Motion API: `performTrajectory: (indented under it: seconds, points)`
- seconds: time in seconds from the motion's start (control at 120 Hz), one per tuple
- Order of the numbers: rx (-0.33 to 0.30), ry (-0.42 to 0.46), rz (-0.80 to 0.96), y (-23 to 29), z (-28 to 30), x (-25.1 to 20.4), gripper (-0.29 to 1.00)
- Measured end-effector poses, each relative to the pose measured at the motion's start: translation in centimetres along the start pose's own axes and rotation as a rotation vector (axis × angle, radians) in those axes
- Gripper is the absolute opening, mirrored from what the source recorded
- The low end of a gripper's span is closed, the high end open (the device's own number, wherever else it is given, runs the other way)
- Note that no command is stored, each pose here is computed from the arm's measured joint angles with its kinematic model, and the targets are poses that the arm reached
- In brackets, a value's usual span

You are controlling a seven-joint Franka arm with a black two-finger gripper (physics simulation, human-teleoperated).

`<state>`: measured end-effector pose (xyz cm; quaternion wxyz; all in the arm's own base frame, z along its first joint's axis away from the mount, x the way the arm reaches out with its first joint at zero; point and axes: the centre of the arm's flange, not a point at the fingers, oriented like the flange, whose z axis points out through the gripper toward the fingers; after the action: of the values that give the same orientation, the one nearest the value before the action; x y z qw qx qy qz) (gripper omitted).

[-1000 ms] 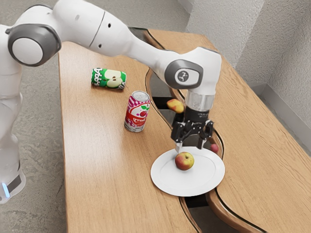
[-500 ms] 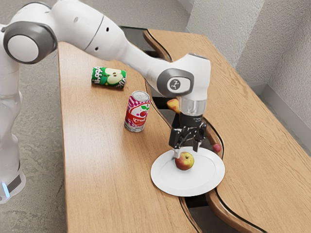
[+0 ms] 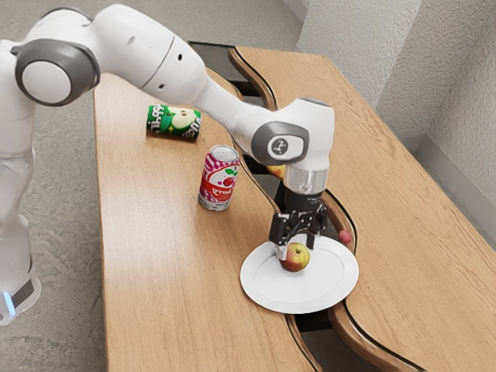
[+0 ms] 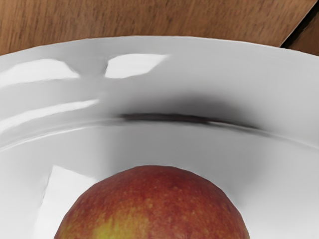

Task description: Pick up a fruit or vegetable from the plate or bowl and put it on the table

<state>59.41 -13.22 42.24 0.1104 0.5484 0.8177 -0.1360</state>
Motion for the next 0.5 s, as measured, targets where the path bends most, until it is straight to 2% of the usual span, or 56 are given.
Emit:
performTrajectory:
  seconds: [0.108,0.233,0.367,0.5]
  points:
    - [0.013,-0.003,-0.007,0.3,1.3,0.1,0.7]
    - [0.01,-0.02,-0.01,0.3,1.2,-0.1,0.47]
    - [0.002,-0.033,-0.019,0.5,0.6,0.1,0.38]
    - [-0.073,-0.055,0.044,0.0,-3.6,-2.7,0.36]
